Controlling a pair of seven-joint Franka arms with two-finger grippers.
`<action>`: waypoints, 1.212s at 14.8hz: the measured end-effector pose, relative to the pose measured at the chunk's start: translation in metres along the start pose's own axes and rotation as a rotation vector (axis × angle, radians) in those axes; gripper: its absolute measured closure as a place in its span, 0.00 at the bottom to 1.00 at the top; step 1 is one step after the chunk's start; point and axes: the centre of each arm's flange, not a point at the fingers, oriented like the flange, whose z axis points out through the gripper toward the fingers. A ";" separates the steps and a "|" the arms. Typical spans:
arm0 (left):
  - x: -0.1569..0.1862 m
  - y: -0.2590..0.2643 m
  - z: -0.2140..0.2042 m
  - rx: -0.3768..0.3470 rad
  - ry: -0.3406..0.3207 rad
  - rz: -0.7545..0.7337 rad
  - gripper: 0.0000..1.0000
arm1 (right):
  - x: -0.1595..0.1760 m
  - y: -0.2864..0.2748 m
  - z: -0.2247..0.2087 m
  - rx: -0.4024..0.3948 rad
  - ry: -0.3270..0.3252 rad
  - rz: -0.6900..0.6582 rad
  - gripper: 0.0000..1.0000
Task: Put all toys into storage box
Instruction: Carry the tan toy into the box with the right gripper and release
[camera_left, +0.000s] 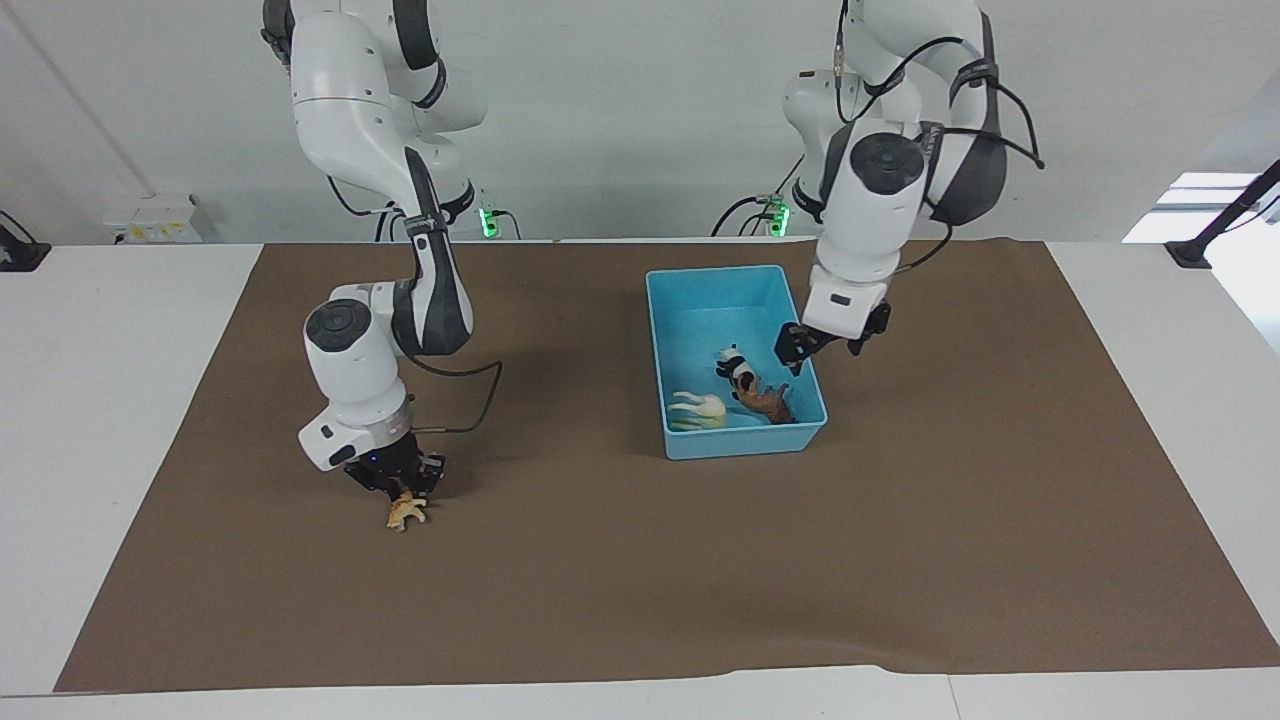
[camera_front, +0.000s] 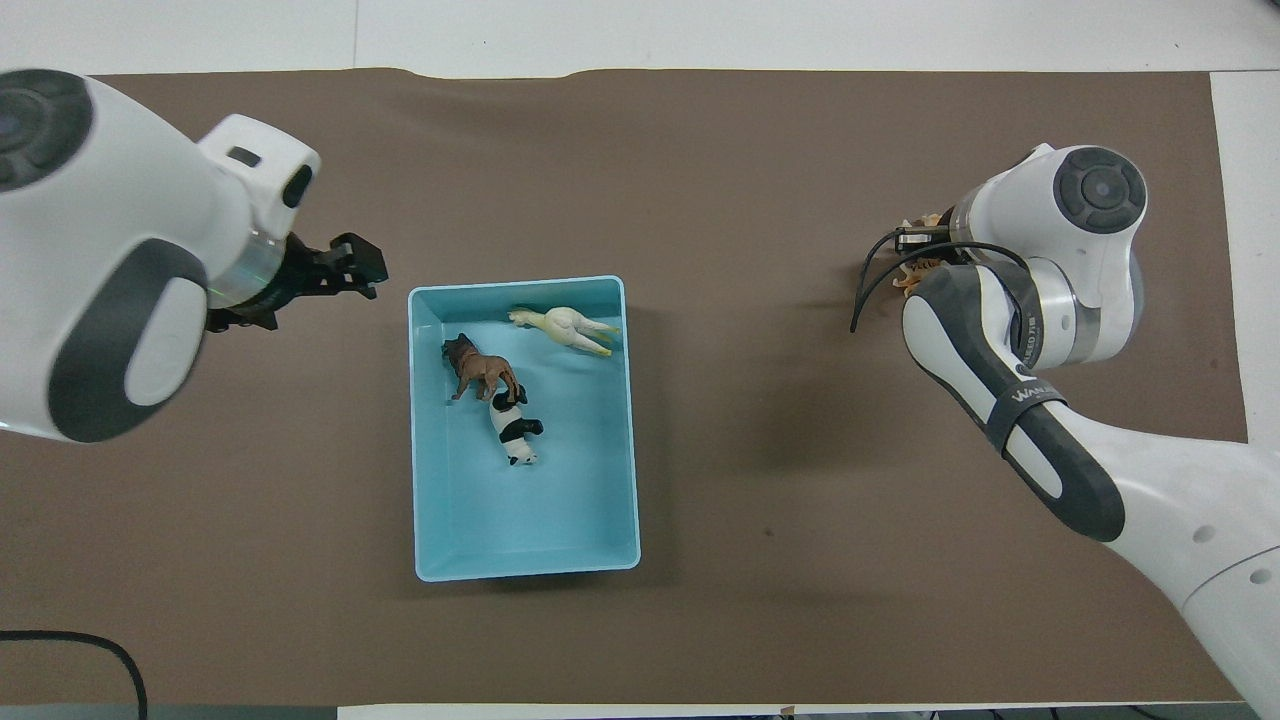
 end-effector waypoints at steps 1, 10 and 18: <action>0.008 -0.018 -0.019 -0.004 -0.015 0.003 0.00 | 0.008 -0.012 -0.024 0.001 -0.018 -0.014 0.67; 0.031 -0.062 -0.035 -0.001 -0.061 0.072 0.00 | -0.041 -0.311 -0.149 0.123 0.016 0.050 0.67; 0.023 -0.121 -0.026 0.003 -0.097 0.112 0.00 | -0.141 -0.438 -0.081 0.082 0.013 -0.026 0.51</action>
